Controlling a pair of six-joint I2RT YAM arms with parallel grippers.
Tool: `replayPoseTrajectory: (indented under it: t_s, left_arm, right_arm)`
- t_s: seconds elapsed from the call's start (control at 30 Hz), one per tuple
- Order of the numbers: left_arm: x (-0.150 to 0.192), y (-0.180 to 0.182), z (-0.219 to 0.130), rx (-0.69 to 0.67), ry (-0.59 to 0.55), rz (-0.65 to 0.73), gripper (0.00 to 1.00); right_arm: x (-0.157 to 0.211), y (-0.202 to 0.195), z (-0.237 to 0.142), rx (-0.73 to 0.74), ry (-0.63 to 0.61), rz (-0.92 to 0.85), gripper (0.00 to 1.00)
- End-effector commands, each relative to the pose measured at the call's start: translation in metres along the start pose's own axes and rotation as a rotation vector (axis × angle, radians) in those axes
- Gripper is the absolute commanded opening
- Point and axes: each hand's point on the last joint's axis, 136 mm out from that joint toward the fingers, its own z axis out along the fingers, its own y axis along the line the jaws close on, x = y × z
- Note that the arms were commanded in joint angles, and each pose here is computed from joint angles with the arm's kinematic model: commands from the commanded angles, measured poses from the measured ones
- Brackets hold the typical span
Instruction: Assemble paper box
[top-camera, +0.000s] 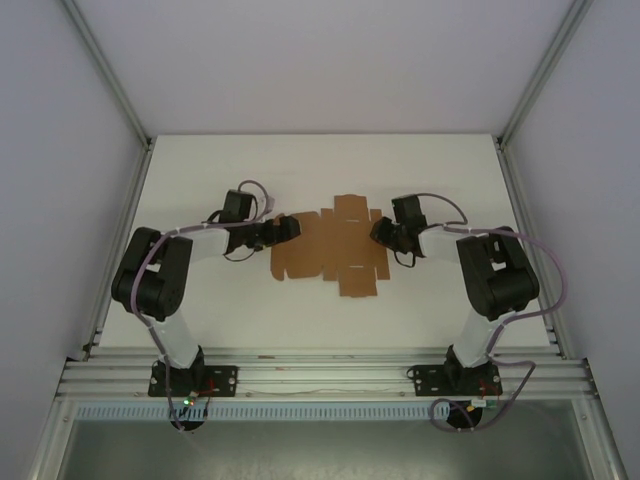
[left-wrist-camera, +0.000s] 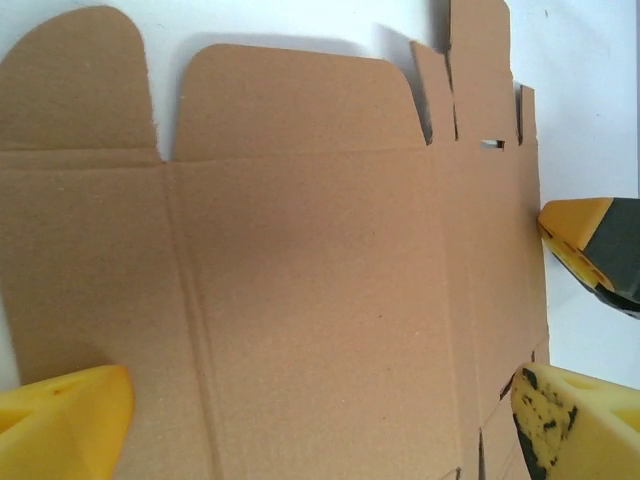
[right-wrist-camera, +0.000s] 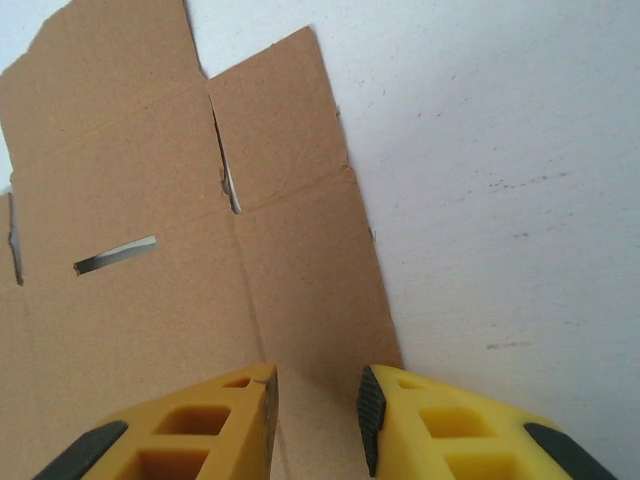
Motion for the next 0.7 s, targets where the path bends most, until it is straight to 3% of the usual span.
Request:
replayPoseTrajectory:
  t_s: [0.0,0.07,0.2,0.3,0.67]
  left_arm:
    - [0.013,-0.02,0.003,0.102,0.052,-0.025,0.96]
    - [0.008,-0.02,-0.005,0.063,0.026,-0.019,0.96]
    - [-0.006,0.025,-0.031,-0.299,-0.047,-0.051,0.98]
    - [-0.005,0.046,-0.041,-0.45,-0.034,-0.059,0.98]
    - [0.017,0.032,0.014,-0.389,0.143,-0.015,0.94]
  right_arm:
    - [0.058,-0.067,0.011,0.23,0.166,0.033,0.31]
    - [0.059,-0.071,0.009,0.25,0.164,0.032,0.3]
    - [0.059,-0.08,0.005,0.296,0.159,0.015,0.29]
    - [0.059,-0.082,0.002,0.316,0.159,0.003,0.29]
    - [0.061,-0.082,-0.001,0.311,0.168,-0.004,0.29]
